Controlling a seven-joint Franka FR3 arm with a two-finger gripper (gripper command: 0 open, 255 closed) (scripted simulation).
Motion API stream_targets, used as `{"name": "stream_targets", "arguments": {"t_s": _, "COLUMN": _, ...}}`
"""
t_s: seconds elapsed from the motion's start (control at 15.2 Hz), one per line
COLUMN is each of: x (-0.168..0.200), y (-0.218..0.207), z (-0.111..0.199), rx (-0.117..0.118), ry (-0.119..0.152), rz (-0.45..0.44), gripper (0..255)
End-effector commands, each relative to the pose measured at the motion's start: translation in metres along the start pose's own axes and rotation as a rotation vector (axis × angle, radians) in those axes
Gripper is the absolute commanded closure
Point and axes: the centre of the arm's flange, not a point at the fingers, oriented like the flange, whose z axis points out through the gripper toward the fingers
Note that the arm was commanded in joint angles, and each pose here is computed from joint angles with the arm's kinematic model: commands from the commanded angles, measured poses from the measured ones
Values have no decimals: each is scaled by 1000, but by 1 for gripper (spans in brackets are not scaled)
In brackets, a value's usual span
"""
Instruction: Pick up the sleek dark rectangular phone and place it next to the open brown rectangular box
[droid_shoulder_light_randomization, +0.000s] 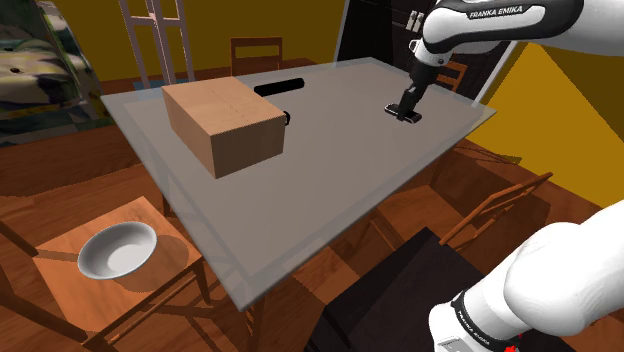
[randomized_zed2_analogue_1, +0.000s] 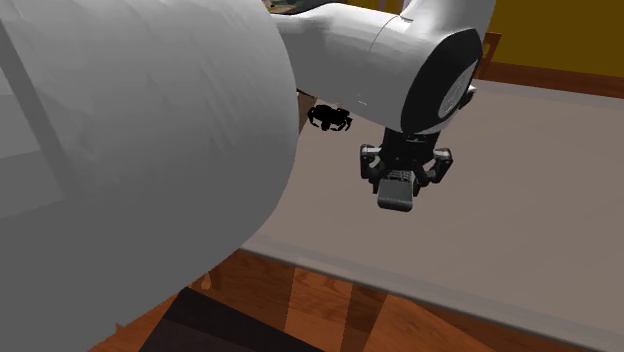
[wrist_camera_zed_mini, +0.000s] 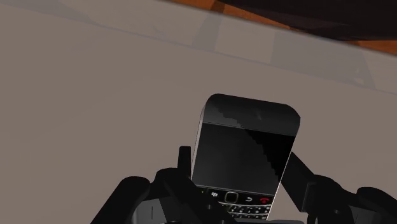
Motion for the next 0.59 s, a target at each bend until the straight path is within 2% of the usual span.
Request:
{"name": "stream_targets", "arguments": {"t_s": 0.0, "x": 0, "y": 0, "z": -12, "rx": 0, "ry": 0, "rz": 0, "gripper": 255}}
{"name": "stream_targets", "arguments": {"t_s": 0.33, "x": 1, "y": 1, "z": -36, "rx": 0, "ry": 0, "rz": 0, "gripper": 255}}
{"name": "stream_targets", "arguments": {"t_s": 0.53, "x": 17, "y": -35, "z": -38, "rx": 0, "ry": 0, "rz": 0, "gripper": 255}}
